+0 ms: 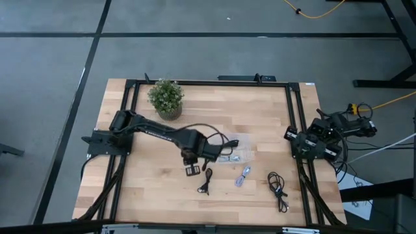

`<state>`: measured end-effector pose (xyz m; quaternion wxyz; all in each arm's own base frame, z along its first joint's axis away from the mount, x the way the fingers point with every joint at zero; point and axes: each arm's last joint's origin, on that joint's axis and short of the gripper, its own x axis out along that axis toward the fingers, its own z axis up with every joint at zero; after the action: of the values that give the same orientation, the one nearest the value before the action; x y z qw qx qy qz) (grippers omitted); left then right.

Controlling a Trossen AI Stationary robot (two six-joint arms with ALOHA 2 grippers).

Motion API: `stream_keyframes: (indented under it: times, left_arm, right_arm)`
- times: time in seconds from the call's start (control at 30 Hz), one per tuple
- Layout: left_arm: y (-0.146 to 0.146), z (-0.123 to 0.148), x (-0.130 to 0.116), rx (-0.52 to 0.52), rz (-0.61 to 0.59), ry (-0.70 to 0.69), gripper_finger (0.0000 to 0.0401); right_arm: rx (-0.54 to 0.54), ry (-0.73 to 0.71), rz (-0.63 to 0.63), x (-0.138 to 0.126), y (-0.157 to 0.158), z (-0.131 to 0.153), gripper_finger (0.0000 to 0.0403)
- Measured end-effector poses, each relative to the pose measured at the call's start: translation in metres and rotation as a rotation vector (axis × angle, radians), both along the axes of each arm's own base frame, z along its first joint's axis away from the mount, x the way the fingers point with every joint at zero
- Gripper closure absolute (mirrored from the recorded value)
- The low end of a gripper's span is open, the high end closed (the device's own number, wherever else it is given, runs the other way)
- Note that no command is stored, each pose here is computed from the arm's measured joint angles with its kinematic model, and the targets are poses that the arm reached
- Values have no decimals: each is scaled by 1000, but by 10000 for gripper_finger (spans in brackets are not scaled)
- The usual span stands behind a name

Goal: Pick and place USB-C Cables
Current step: Put the right black charger cable wire into the bin

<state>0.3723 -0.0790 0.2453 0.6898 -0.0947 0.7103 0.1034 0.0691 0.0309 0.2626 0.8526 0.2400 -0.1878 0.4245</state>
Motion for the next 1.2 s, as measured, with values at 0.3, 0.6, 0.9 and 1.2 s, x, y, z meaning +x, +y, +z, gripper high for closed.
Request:
stream_keyframes:
  times: [0.3,0.6,0.9,1.2]
  left_arm:
    - [-41,0,-11,56,37,-19,320]
    - [-69,0,-21,148,4,-66,320]
    - [-82,1,-27,219,-38,-110,320]
    - [-86,2,-28,330,-10,-177,320]
  right_arm:
    - [-177,142,324,34,24,37,269]
    - [-261,451,641,58,59,97,269]
    - [-183,1324,451,69,88,100,269]
    - [-232,2110,-74,49,97,44,270]
